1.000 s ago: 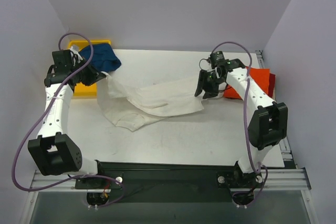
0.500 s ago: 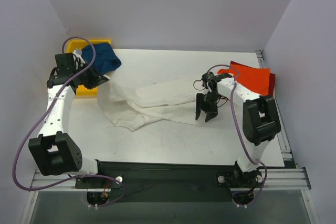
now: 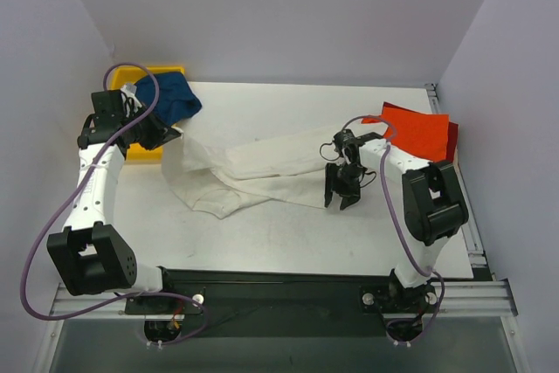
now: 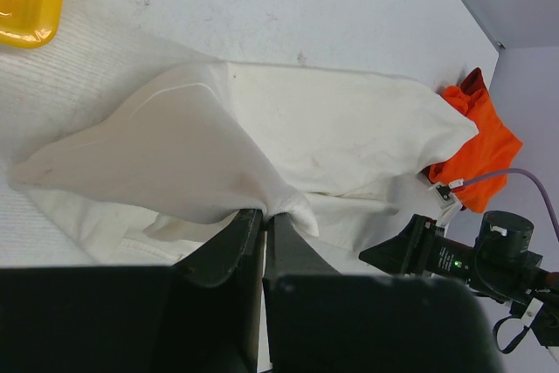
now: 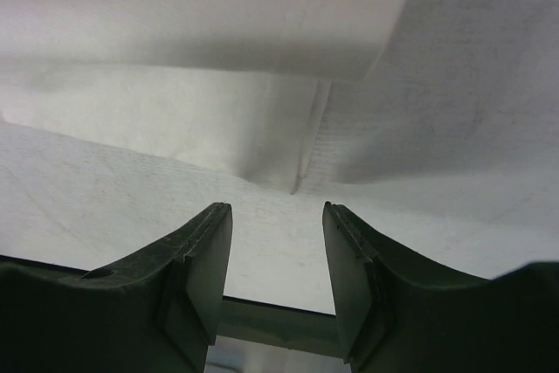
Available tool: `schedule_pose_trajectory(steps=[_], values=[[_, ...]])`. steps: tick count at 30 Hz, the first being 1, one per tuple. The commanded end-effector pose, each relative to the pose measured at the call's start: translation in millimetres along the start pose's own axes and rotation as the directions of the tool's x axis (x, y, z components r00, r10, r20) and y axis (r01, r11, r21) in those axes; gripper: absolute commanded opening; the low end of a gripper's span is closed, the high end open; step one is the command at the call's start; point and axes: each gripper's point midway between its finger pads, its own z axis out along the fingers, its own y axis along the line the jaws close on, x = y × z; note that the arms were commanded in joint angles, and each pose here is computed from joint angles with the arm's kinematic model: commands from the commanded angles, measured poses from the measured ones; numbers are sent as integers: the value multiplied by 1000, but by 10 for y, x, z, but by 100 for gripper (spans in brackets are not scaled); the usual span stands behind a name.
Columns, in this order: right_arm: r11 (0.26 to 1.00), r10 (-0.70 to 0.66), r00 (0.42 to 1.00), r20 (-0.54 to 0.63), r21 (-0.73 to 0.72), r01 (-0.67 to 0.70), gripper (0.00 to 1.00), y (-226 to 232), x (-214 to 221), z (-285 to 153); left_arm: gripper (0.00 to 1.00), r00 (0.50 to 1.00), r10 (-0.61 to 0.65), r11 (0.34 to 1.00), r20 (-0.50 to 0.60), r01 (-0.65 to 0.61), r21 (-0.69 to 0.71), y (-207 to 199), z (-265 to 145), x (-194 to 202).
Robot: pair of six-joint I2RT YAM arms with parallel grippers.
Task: Fold and stack the t-shirts
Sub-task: Flatten out the tshirt
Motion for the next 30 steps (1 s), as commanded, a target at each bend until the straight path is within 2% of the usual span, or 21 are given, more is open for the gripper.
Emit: schedule_pose_trajectory(steps=[1,20,21,23,24,27,30], values=[[999,-1,1000,2,48,1,46,-60,-13,48,0,998,42,998,40,-44,48,-148,-123,-60],[993,-32,999,-12,116,33,40,-141,112,314,0,999,41,998,34,-42,35,-116,-122,-30],[992,-29,999,-19,120,31,38,-154,132,332,0,999,41,999,33,-42,32,-105,-117,-24],[992,-26,999,-25,121,29,28,-166,150,357,0,999,38,999,30,-39,29,-88,-111,-15],[993,-29,999,-25,118,32,16,-153,147,357,0,999,39,999,28,-39,29,-88,-107,-7],[995,-30,1000,-5,99,31,0,-120,85,294,0,999,35,999,30,-35,26,-64,-89,-13],[999,-17,999,37,45,16,0,-15,-49,106,0,999,20,999,36,-22,32,-93,-61,-16]])
